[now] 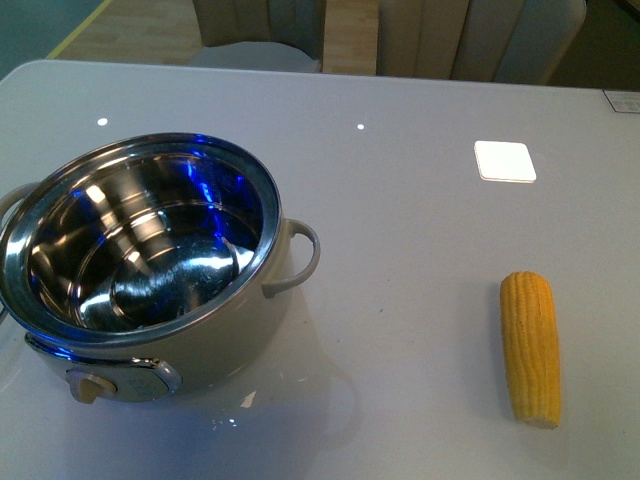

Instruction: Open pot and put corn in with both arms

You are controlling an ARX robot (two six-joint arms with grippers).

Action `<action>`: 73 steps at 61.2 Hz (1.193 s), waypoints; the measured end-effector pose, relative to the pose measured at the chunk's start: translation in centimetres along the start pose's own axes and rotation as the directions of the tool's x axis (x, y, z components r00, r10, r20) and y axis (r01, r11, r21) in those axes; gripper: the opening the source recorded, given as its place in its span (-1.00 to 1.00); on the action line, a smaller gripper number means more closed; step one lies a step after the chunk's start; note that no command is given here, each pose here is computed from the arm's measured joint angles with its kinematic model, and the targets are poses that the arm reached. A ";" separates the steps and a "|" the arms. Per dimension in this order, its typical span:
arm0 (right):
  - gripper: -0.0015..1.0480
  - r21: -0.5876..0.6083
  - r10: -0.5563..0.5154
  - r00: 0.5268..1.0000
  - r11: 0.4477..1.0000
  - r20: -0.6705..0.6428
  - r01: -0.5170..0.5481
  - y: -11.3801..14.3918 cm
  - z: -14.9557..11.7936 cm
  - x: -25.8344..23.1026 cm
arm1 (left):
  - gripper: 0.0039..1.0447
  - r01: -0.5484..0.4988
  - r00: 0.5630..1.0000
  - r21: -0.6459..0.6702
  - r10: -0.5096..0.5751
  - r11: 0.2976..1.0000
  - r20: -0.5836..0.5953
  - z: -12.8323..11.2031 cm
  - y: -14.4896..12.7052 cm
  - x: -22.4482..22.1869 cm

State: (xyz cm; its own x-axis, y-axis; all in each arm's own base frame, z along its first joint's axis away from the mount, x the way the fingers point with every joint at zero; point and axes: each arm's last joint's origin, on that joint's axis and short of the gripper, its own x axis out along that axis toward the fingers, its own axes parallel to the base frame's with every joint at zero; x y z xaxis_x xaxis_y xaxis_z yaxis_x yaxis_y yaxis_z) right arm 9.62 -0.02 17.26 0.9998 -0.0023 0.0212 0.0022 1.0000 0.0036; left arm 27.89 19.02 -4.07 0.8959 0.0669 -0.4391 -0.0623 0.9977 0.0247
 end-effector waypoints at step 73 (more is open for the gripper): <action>0.83 0.000 0.000 1.000 1.000 0.000 0.000 0.0 0.0 0.0 | 0.87 -0.065 0.982 0.005 0.063 0.998 0.176 9.9 -0.5 -4.6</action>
State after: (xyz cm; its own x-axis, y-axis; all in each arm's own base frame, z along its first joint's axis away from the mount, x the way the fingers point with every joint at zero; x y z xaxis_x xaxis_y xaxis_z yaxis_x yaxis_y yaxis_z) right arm 9.62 -0.02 17.26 0.9998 -0.0027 0.0212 0.0026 1.0000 0.0032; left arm 28.16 18.29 6.82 0.9537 0.1296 -0.2714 -0.1182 0.9913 0.0581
